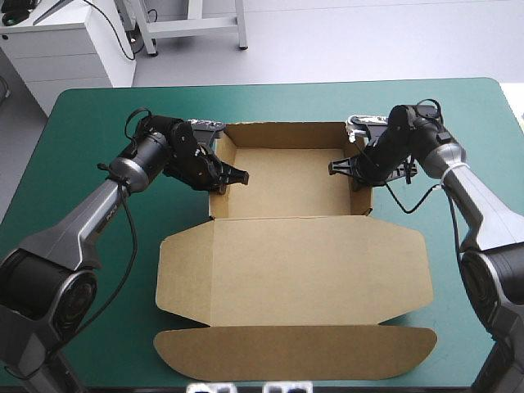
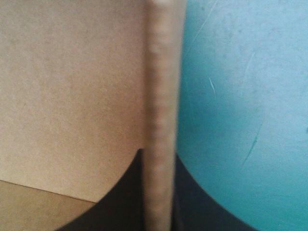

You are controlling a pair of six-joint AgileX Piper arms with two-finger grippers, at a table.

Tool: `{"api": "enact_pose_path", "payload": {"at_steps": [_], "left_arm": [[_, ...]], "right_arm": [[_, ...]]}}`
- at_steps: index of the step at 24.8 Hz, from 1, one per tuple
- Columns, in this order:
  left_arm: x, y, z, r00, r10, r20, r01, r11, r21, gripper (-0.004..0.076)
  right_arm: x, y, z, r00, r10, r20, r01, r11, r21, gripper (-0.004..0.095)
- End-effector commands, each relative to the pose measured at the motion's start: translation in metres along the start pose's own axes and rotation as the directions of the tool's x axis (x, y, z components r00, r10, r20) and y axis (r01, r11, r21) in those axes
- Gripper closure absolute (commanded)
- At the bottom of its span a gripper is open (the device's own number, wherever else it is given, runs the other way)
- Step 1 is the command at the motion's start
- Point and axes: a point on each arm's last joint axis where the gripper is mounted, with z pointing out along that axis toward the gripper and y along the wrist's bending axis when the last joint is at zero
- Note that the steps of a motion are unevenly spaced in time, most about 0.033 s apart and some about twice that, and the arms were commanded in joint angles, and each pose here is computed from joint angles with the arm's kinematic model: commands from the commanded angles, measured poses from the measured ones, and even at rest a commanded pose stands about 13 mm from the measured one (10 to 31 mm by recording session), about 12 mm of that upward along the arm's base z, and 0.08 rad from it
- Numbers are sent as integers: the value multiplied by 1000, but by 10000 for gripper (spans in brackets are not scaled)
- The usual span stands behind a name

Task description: Fold the box

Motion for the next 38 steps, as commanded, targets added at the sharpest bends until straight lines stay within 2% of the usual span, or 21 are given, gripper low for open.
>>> {"api": "enact_pose_path", "payload": {"at_steps": [1,3,5,11,13,18,20,21,23,24,31,38], "left_arm": [[-3,0,-22,996,69,51,-66,996,-62,733],[0,3,-18,993,114,-10,-114,984,-138,732],[2,4,-11,992,113,-49,-119,982,-146,732],[1,-6,-5,989,144,-45,-145,989,-28,731],[0,-10,-6,986,163,-37,-163,987,6,705],[1,-11,-6,976,216,-35,-215,976,24,388],[0,-9,-6,976,215,-37,-215,977,6,234],[0,-9,-6,978,207,-38,-207,978,-1,174],[0,-7,-6,984,171,-39,-172,985,-18,97],[0,-7,-6,986,163,-41,-164,986,-22,85],[-2,-8,-12,988,152,-27,-153,988,-25,83],[-24,-21,-64,971,181,156,-180,983,-24,83]], "right_arm": [[-3,10,-26,996,-32,81,37,997,-62,920],[-4,7,-25,996,-28,87,31,999,-37,920],[-3,5,-21,998,-33,58,34,999,-14,920],[-1,3,-17,999,-40,21,40,999,1,916],[1,2,-17,997,-77,2,77,997,12,814],[3,2,-17,991,-129,-23,129,992,1,289],[2,3,-17,994,-108,-15,108,994,-6,148],[2,4,-17,994,-105,-13,104,994,-15,120],[2,6,-17,996,-94,-9,93,995,-36,114],[2,7,-17,996,-90,-7,89,995,-45,118],[3,9,-22,997,-77,5,77,995,-65,118],[1,15,-50,991,-103,89,109,992,-66,122]]}}
